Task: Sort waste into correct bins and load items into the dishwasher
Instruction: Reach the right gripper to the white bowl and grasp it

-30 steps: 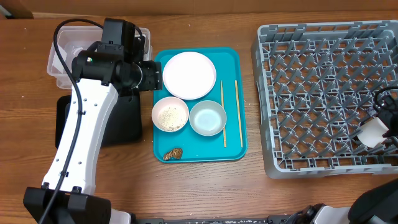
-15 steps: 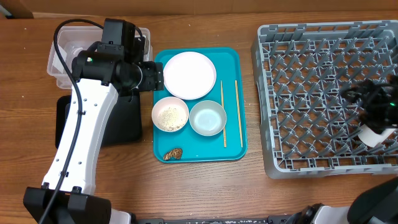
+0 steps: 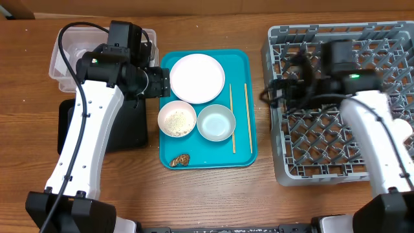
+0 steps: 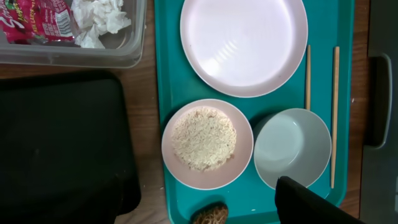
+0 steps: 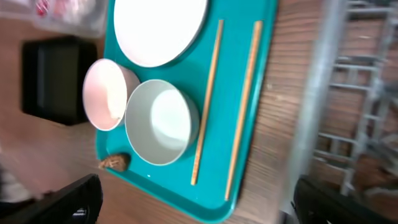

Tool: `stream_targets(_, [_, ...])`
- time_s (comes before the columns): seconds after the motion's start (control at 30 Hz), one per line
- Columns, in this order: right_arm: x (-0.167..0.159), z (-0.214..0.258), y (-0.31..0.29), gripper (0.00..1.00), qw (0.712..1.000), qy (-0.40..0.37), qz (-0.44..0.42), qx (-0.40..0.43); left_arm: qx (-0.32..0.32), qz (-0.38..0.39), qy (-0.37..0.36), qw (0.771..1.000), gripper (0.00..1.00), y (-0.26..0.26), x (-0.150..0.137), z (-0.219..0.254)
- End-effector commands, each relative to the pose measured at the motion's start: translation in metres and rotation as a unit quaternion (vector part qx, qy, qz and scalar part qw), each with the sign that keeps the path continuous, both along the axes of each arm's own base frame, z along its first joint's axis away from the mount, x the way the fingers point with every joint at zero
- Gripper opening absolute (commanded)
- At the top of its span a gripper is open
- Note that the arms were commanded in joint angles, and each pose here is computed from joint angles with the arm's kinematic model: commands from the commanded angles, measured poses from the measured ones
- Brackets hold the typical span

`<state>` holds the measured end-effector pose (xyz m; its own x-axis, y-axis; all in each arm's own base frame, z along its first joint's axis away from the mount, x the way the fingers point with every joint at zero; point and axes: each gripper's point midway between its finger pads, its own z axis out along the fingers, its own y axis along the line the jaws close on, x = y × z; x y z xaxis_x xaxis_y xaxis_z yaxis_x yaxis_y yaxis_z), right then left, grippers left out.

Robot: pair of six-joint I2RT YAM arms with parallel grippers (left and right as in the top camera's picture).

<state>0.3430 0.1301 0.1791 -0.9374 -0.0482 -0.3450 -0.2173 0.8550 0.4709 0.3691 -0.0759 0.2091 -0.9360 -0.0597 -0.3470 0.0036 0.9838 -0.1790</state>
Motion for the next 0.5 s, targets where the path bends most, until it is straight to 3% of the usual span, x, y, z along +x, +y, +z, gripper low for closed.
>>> stream_targets(0.0, [0.005, -0.009, 0.012, 1.00, 0.999, 0.000, -0.031, -0.044, 0.027, 0.000, -0.003, 1.000, 0.79, 0.007, 0.003, -0.001])
stream_targets(0.27, [-0.010, -0.057, 0.061, 0.91, 0.996, 0.056, 0.006, -0.071, 0.047, 0.060, 0.015, 0.997, 0.78, 0.032, -0.001, -0.004])
stream_targets(0.47, [-0.025, -0.108, 0.077, 0.69, 0.986, 0.139, -0.004, -0.096, 0.047, 0.072, 0.021, 0.996, 0.80, 0.041, -0.003, -0.005])
